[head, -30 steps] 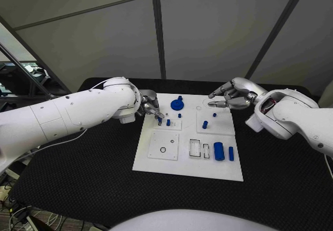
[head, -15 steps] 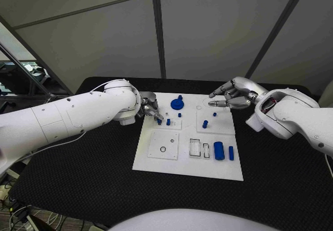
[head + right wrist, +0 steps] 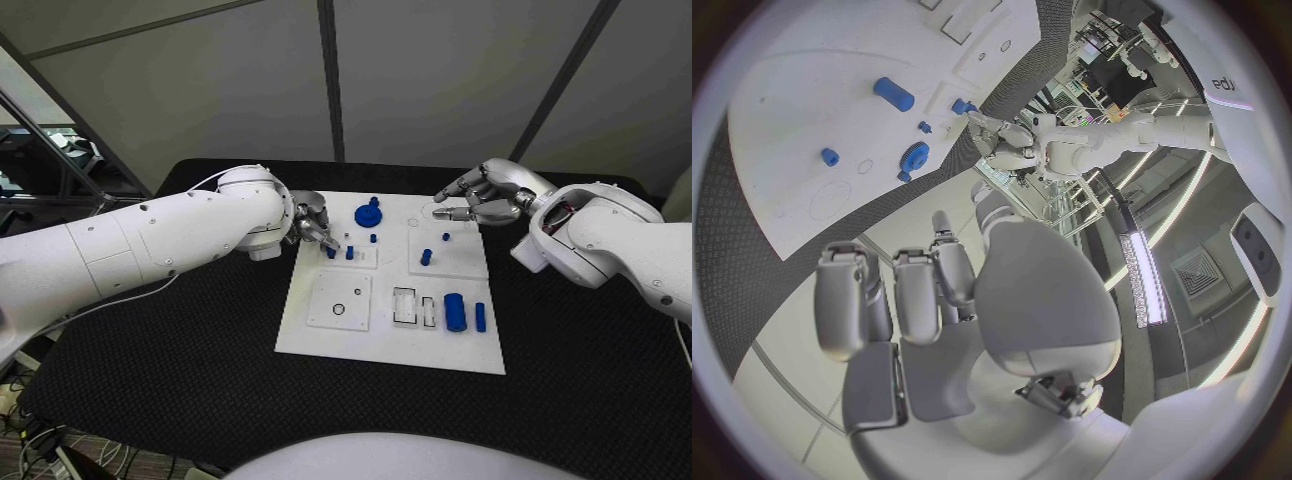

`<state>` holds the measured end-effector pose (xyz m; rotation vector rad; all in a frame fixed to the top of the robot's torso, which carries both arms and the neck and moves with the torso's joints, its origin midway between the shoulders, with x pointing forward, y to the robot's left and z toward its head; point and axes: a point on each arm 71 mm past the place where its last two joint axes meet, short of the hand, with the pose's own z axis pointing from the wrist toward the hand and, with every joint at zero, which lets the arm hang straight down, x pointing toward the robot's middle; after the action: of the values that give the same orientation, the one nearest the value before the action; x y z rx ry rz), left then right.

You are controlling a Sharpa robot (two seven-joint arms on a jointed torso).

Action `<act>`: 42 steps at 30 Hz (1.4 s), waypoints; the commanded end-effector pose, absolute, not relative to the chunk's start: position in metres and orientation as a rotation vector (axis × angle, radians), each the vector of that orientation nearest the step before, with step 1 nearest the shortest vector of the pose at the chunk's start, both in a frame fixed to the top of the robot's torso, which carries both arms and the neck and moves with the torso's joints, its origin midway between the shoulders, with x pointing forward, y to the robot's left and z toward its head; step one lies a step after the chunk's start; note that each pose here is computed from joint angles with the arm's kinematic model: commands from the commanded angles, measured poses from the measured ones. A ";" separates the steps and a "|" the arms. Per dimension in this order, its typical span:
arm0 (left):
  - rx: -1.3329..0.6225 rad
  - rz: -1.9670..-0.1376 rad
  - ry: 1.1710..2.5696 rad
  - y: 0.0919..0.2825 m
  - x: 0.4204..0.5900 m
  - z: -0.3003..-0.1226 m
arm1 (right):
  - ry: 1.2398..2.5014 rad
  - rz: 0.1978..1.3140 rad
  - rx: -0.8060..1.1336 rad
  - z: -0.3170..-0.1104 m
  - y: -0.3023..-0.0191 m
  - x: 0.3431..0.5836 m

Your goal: Assemble the parts on the task board

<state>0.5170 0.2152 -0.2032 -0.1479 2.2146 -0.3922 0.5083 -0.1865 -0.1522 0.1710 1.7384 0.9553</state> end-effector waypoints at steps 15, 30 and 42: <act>-0.115 -0.368 2.262 0.215 0.515 -0.207 | 1.735 0.967 0.159 -0.151 -0.186 0.508; -0.132 -0.364 2.272 0.211 0.520 -0.211 | 1.735 0.967 0.160 -0.151 -0.186 0.508; -0.157 -0.336 2.283 0.213 0.523 -0.216 | 1.734 0.967 0.160 -0.151 -0.186 0.508</act>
<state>0.5244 0.2097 -0.2098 -0.1535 2.2516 -0.3682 0.5083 -0.1870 -0.1522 0.1704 1.7382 0.9560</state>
